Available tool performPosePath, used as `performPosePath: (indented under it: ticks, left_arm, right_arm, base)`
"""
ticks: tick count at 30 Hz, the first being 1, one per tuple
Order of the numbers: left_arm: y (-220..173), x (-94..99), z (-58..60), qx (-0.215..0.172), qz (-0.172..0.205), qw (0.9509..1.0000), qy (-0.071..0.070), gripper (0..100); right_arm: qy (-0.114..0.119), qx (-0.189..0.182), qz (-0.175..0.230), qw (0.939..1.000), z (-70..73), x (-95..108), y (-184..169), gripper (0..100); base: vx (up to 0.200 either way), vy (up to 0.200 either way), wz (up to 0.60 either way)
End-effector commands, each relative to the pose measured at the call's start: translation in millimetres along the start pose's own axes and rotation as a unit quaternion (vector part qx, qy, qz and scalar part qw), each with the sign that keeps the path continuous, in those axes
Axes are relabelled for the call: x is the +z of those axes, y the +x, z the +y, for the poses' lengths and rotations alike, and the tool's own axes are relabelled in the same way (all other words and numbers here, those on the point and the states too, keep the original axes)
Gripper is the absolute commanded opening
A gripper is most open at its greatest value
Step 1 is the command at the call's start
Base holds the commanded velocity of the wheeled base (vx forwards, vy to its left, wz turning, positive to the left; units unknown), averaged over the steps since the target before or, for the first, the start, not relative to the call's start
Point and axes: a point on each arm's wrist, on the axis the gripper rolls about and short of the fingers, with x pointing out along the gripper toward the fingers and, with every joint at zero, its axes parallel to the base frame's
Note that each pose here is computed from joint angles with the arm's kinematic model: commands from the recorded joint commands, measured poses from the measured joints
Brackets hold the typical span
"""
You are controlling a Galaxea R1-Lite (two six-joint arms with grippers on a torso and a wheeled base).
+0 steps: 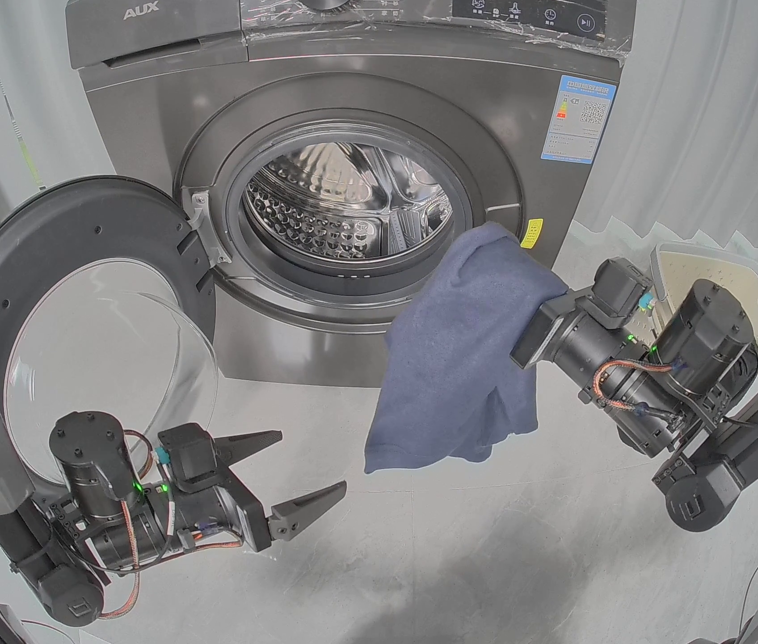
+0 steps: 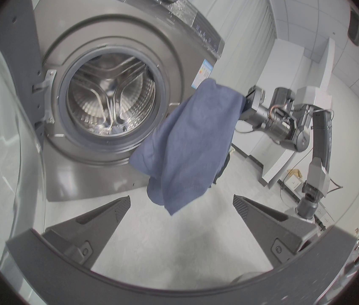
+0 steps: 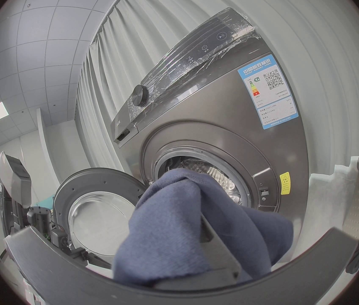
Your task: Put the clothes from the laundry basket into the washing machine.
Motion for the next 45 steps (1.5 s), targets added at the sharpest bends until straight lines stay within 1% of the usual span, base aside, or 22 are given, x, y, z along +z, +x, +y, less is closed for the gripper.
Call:
performPosePath:
  ticks: [1,2,3,5,10,15,16,19,22,23,25,26,28,29,31,33,36,41,42,43,45]
  left_arm:
    - [13.5,27.5,-9.0,-0.03,-0.063,0.9976,0.003,100]
    - [14.5,28.0,-9.5,-0.031,-0.064,0.9975,0.001,100]
    - [20.5,31.6,-12.2,-0.038,-0.072,0.9966,-0.004,100]
    - [29.7,31.8,-13.5,-0.045,-0.074,0.9962,-0.008,100]
    - [48.2,34.5,-14.3,-0.052,-0.085,0.995,-0.006,100]
    - [61.5,35.8,-21.1,-0.068,-0.091,0.9936,-0.003,100]
    - [63.4,35.6,-23.0,-0.071,-0.091,0.9933,-0.002,100]
    - [67.8,32.7,-22.8,-0.073,-0.087,0.9936,-0.003,100]
    - [69.7,30.8,-22.2,-0.072,-0.084,0.9938,-0.004,100]
    - [74.2,30.1,-21.2,-0.072,-0.085,0.9938,-0.004,100]
    - [79.9,29.4,-20.0,-0.071,-0.086,0.9937,-0.003,100]
    - [79.9,29.4,-20.0,-0.071,-0.086,0.9937,-0.003,100]
    - [88.4,30.9,-17.9,-0.06,-0.096,0.9936,-0.001,100]
    - [91.0,30.9,-17.7,-0.057,-0.098,0.9936,-0.001,100]
    - [95.3,29.9,-17.6,-0.054,-0.099,0.9936,-0.002,100]
    - [99.2,26.1,-19.0,-0.057,-0.094,0.9939,-0.003,100]
    - [105.4,21.2,-19.2,-0.053,-0.09,0.9945,-0.003,100]
    - [116.2,19.1,-17.4,-0.039,-0.096,0.9946,-0.003,100]
    - [121.0,17.9,-14.4,-0.03,-0.099,0.9947,-0.003,100]
    - [121.6,18.0,-14.3,-0.03,-0.099,0.9946,-0.004,100]
    - [129.4,14.4,-8.4,-0.011,-0.102,0.9947,-0.004,100]
  right_arm:
    - [0.003,0.003,0.006,1.0,3.1,-4.1,-0.1,0]
    - [0.003,0.004,0.006,1.0,3.6,-4.2,-0.1,0]
    - [0.004,0.005,0.007,1.0,5.0,-4.5,0.0,0]
    - [0.004,0.005,0.006,1.0,5.9,-4.6,0.0,0]
    - [0.006,0.01,0.005,0.9999,10.7,-5.0,1.2,0]
    - [0.013,0.024,0.002,0.9996,22.6,-4.8,3.3,0]
    - [0.015,0.025,-0.007,0.9995,25.5,-2.2,6.0,0]
    - [0.019,0.024,-0.024,0.9992,30.2,1.2,15.0,0]
    - [0.023,0.028,-0.02,0.9991,34.9,-6.3,21.4,0]
    - [0.026,0.031,-0.011,0.9991,39.3,-15.1,23.4,0]
    - [0.029,0.04,-0.002,0.9988,45.7,-21.9,23.0,0]
    - [0.029,0.04,-0.002,0.9988,45.7,-21.9,23.0,0]
    - [0.034,0.052,0.004,0.9981,55.2,-27.0,23.5,0]
    - [0.034,0.055,0.005,0.9979,57.3,-28.3,24.2,0]
    - [0.038,0.059,0.001,0.9976,63.5,-27.5,25.8,0]
    - [0.04,0.055,-0.003,0.9977,69.0,-26.6,27.6,0]
    - [0.042,0.054,-0.007,0.9976,72.0,-25.1,29.1,0]
    - [0.043,0.053,-0.008,0.9977,71.9,-25.4,29.2,0]
    - [0.044,0.054,-0.008,0.9976,73.0,-25.4,29.0,0]
    - [0.044,0.054,-0.008,0.9975,73.5,-25.5,28.9,0]
    - [0.047,0.058,-0.009,0.9972,77.2,-24.5,27.7,0]
  base:
    - [0.0,0.0,0.0]
    - [0.0,0.0,0.0]
    - [0.0,0.0,0.0]
    - [0.0,0.0,0.0]
    - [0.0,0.0,0.0]
    - [0.0,0.0,0.0]
    - [0.0,0.0,0.0]
    - [0.0,0.0,0.0]
    - [0.0,0.0,0.0]
    - [0.0,0.0,0.0]
    - [0.0,0.0,0.0]
    - [0.0,0.0,0.0]
    - [0.0,0.0,0.0]
    - [0.0,0.0,0.0]
    - [0.0,0.0,0.0]
    - [0.0,0.0,0.0]
    - [0.0,0.0,0.0]
    - [0.0,0.0,0.0]
    - [0.0,0.0,0.0]
    - [0.0,0.0,0.0]
    - [0.0,0.0,0.0]
